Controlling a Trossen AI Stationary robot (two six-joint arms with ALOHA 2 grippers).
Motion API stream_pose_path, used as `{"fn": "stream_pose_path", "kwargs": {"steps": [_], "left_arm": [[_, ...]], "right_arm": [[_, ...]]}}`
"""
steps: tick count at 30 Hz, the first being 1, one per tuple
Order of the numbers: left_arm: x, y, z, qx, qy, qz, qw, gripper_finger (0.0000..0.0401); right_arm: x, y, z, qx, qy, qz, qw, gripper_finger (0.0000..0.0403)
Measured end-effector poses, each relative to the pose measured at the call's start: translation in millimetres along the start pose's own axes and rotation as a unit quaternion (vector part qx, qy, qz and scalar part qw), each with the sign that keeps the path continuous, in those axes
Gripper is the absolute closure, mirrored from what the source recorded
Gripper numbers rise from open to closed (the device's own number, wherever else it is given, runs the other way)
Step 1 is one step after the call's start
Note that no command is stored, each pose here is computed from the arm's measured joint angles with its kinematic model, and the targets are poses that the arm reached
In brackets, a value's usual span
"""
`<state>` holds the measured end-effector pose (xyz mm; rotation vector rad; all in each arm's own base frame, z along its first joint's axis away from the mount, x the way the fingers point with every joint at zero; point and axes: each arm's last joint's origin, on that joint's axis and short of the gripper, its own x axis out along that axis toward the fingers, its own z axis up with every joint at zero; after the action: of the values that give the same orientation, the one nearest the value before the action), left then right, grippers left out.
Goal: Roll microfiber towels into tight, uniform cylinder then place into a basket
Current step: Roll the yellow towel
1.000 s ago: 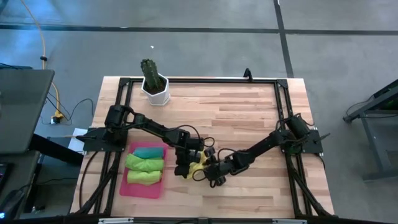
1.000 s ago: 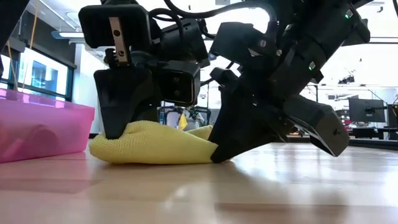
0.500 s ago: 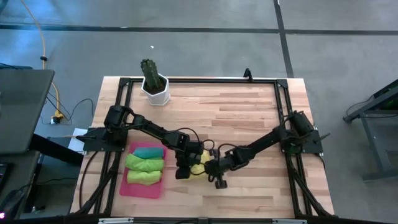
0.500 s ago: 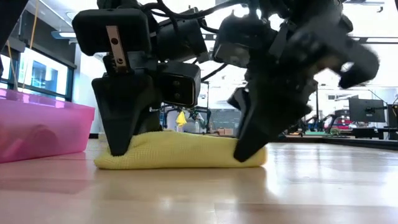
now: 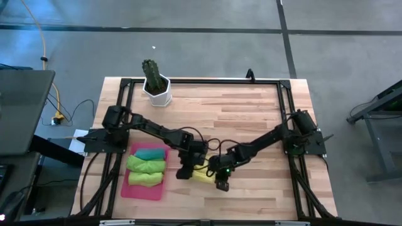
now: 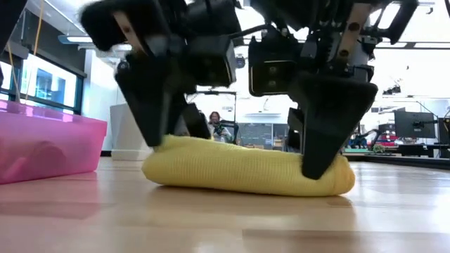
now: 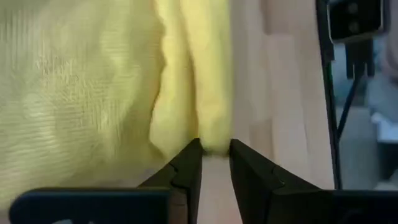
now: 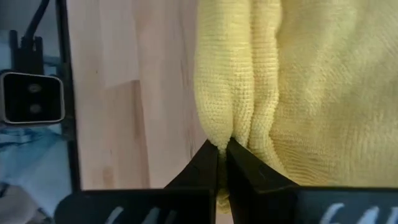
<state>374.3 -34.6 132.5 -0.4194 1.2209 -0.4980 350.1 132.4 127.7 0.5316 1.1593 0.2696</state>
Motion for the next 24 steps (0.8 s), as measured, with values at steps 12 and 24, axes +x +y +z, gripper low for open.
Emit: {"fn": "stream_pose_path", "kwargs": {"steps": [12, 24], "left_arm": [[-19, -37, -8, 0.059, 0.037, 0.158, 0.985, 0.0291], [4, -78, -38, 0.139, 0.106, 0.314, 0.933, 0.0288]], "right_arm": [[-7, -16, 8, 0.083, 0.008, 0.003, 0.997, 0.0403], [-15, -34, 17, 0.153, 0.023, 0.015, 0.988, 0.0403]]}}
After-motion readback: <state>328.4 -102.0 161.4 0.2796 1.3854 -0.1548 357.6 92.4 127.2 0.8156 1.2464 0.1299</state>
